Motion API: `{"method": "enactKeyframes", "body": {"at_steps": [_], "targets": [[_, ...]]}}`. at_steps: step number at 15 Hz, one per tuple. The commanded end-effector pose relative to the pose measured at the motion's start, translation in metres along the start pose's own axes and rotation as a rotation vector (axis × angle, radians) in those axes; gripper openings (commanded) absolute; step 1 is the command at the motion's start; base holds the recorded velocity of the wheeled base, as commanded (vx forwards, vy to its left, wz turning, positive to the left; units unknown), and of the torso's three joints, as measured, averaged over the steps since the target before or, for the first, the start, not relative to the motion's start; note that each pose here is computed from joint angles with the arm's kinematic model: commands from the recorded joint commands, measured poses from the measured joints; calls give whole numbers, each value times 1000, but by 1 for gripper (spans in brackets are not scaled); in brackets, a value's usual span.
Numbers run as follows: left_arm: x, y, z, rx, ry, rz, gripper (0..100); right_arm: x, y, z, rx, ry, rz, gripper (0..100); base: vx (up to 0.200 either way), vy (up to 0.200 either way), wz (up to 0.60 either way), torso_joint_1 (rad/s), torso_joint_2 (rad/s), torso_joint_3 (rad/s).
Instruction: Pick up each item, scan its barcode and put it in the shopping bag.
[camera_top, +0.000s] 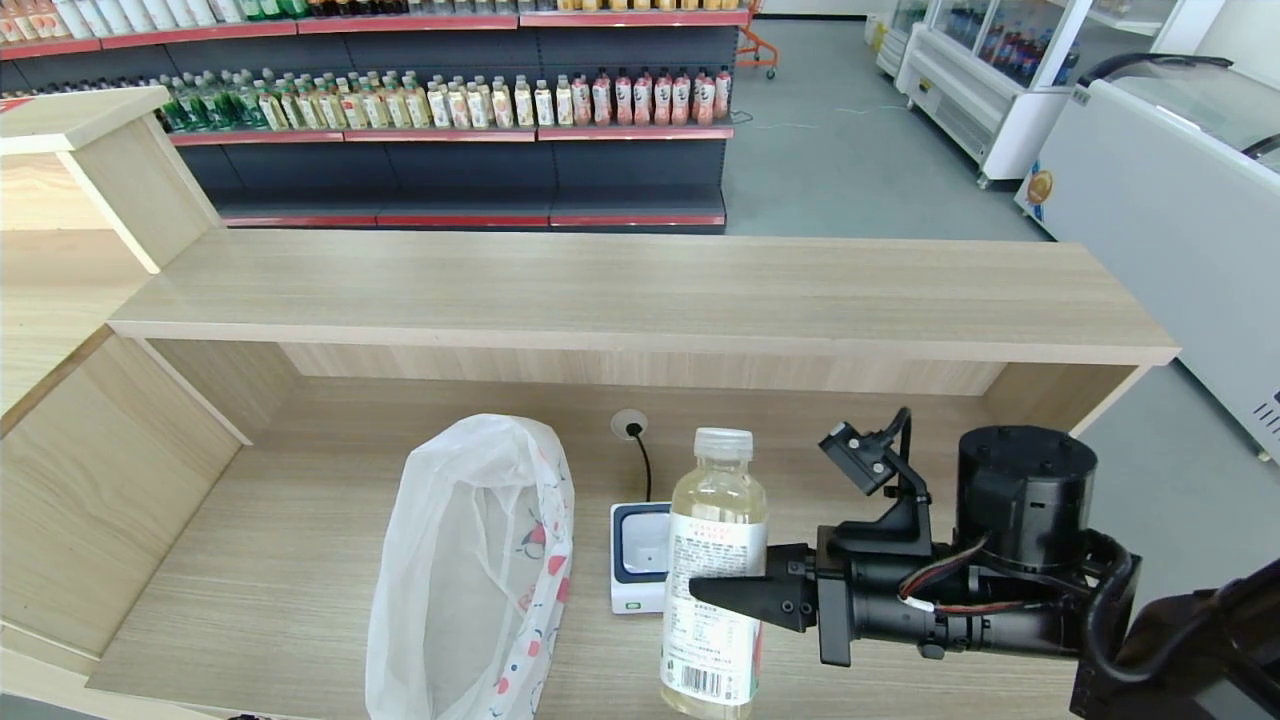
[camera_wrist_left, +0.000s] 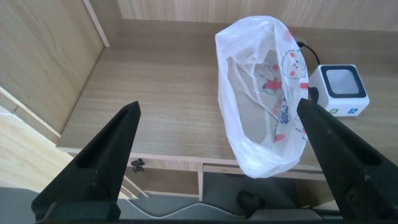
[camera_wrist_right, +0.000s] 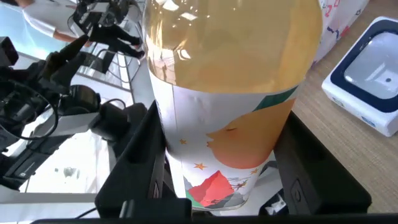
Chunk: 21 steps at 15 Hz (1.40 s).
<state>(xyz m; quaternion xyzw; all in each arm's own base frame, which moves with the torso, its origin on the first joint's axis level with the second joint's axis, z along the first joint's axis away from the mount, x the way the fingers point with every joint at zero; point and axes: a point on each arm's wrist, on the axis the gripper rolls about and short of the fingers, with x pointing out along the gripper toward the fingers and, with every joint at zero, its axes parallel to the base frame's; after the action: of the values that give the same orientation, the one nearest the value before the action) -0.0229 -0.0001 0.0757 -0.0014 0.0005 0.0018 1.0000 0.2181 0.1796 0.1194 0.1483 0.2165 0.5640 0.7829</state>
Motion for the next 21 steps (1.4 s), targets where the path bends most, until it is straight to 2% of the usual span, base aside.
{"method": "enactKeyframes", "body": {"at_steps": [1,8,21], "targets": [[0,0,0,0,0,-1,100,5,-3,-4,8,14,0,0,0,0,0,0,0,0],[0,0,0,0,0,-1,100,5,5,0,67,7,59,0,0,0,0,0,0,0],[0,0,0,0,2,1,100,2,6,0,65,4,57,0,0,0,0,0,0,0]]}}
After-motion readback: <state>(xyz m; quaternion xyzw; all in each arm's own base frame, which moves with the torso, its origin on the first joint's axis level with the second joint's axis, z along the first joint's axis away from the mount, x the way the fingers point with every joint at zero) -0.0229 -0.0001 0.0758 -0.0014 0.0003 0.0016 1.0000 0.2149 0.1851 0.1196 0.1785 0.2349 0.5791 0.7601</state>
